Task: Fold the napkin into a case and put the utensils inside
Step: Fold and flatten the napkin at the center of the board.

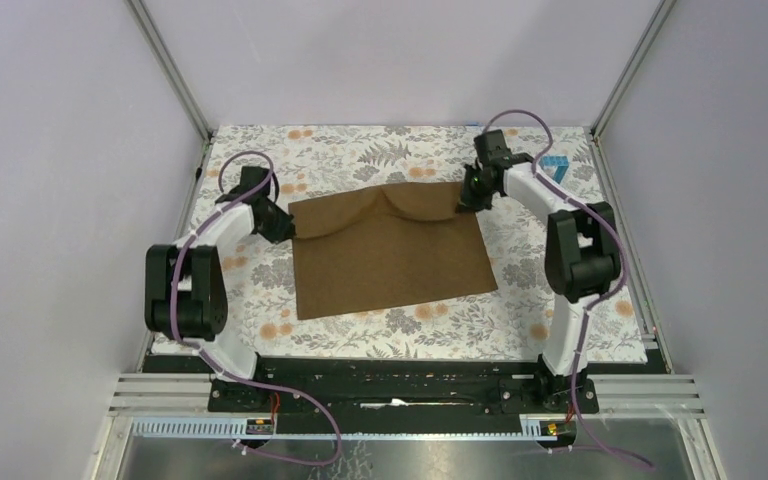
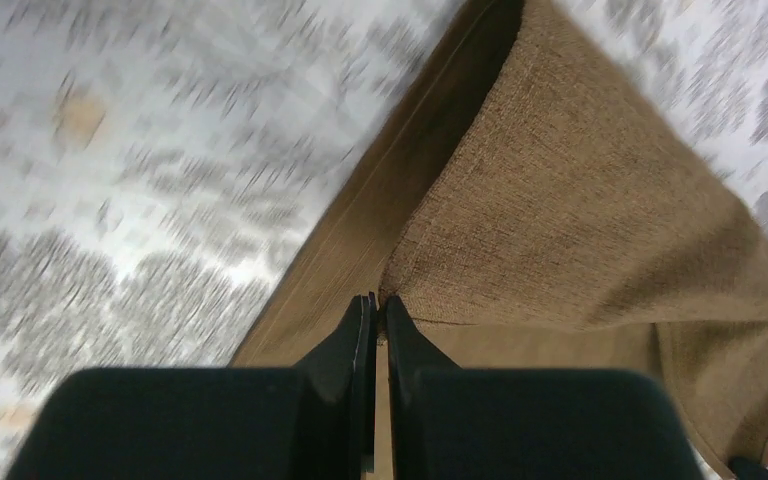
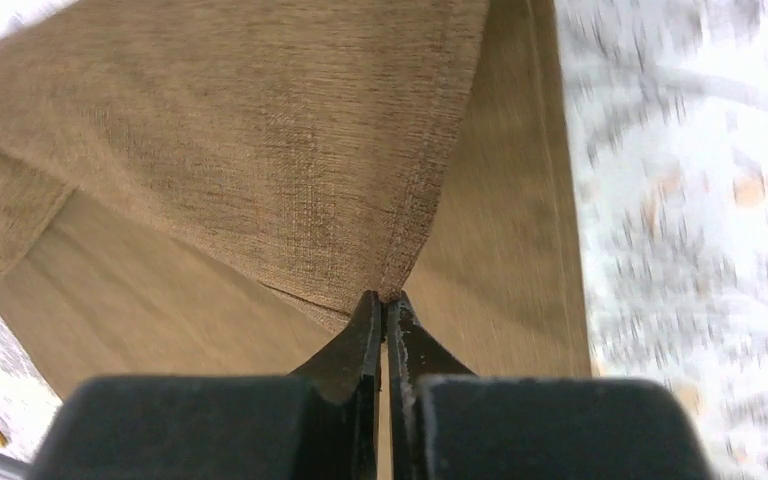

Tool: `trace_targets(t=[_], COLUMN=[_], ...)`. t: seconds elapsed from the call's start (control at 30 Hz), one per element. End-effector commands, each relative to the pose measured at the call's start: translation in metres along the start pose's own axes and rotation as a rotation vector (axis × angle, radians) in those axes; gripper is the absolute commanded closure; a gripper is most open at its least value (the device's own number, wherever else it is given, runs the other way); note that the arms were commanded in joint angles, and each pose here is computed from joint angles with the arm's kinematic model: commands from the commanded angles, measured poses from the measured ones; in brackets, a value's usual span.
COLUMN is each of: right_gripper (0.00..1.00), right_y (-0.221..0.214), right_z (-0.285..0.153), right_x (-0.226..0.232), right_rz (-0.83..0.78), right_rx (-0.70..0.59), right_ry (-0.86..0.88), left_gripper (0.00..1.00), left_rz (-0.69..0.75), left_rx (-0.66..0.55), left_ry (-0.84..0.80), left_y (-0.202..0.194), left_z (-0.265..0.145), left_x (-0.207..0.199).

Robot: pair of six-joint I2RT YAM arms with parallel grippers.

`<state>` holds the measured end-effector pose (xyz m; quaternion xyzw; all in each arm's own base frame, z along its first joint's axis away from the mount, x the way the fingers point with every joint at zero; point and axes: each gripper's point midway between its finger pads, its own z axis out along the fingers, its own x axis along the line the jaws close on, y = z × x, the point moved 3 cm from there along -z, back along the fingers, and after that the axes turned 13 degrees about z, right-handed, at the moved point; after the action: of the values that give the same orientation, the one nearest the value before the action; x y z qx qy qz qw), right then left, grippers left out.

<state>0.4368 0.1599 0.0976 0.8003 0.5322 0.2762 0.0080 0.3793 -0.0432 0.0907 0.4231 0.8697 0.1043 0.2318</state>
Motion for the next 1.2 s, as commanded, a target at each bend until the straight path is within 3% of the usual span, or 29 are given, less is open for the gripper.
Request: trace_targets(t=[0.0,0.13,0.3,0.63,1.17], right_gripper=[1.0,1.0,1.0,1.0,1.0], right_y=[-0.033,-0.058,-0.08,-0.108,-0.132], right_z=[-0.042,-0.059,-0.08,-0.081,-0.079], right_x=[-0.023,-0.052,-0.081,-0.114,-0.137], right_rz=[0.025,0.026,0.009,-0.018,0.004], right_rx=[0.029,0.036,0.018,0.047,0.087], right_ry=[-0.066,-0.143,-0.205,-0.283,-0.345], left_gripper=[1.0,1.0,1.0,1.0,1.0], left_rz=[0.031,0.086,0.081,0.01,0.037], left_rx=[-0.001,0.049,0.159,0.157,0.214], left_ry=[-0.057,0.02,-0.039,-0.05,-0.012], left_y=[-0.023,-0.059,-0.104,-0.137,-0.16], left_z=[-0.034,-0.044,-0.062,-0.075,-0.066], left_x=[0.01,0.047,0.064,0.087,0.099])
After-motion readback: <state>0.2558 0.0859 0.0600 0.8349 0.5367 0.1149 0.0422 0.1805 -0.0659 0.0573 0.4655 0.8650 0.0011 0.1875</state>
